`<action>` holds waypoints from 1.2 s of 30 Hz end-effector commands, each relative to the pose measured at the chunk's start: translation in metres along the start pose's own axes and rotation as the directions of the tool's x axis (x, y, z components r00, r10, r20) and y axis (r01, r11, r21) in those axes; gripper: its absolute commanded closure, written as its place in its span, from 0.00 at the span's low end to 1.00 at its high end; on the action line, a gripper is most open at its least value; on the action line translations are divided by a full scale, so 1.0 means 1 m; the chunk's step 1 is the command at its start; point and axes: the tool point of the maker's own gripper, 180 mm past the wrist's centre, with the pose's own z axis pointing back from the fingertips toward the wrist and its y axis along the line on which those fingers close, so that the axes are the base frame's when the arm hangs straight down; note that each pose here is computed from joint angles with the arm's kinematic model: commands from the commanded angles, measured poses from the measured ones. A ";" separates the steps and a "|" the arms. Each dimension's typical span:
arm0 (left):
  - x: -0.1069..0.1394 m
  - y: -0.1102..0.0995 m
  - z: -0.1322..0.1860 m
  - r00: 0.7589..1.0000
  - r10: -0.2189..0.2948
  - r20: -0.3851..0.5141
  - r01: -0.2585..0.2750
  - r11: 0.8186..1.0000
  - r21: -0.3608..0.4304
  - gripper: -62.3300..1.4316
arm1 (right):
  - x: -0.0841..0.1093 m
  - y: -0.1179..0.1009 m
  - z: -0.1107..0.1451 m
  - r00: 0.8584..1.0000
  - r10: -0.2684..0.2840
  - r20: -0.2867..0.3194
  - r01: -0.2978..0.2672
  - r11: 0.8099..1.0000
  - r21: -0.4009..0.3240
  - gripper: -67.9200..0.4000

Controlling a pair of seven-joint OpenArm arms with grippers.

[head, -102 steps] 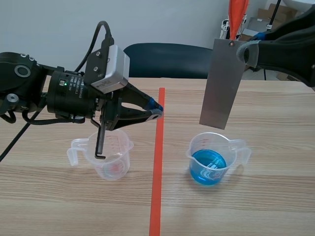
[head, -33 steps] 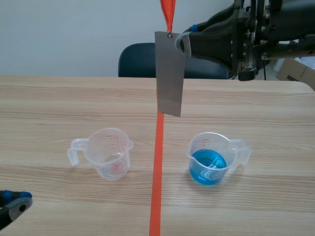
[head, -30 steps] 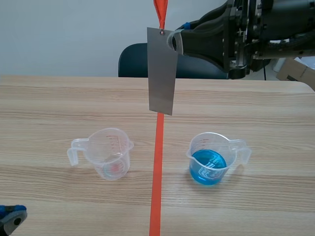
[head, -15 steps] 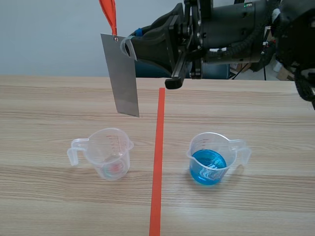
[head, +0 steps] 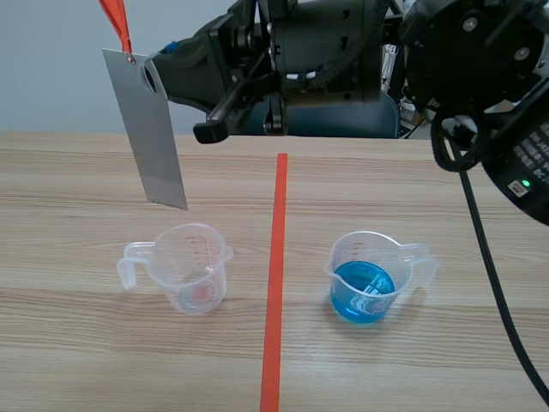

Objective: Do the redox reaction experiment. move the plate over the left beaker

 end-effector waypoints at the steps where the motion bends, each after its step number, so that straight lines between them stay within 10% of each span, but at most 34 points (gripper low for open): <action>1: 0.012 0.002 -0.009 0.998 -0.035 0.061 0.036 0.999 -0.009 0.72 | 0.012 -0.005 -0.001 1.000 0.003 0.031 -0.002 1.000 -0.014 0.98; 13: 0.019 0.008 -0.022 0.993 -0.084 0.086 0.084 0.996 0.006 0.00 | -0.006 -0.006 -0.020 0.996 -0.085 -0.012 0.085 0.996 -0.006 0.98; 26: 0.018 0.007 -0.026 0.995 0.047 0.086 -0.046 0.999 -0.013 0.00 | -0.011 -0.005 -0.020 0.996 -0.084 -0.037 0.084 0.996 -0.006 0.98; 36: 0.010 0.007 -0.026 0.998 0.045 0.040 -0.044 0.999 -0.016 0.00 | -0.011 -0.005 -0.020 0.996 -0.084 -0.037 0.084 0.996 -0.006 0.98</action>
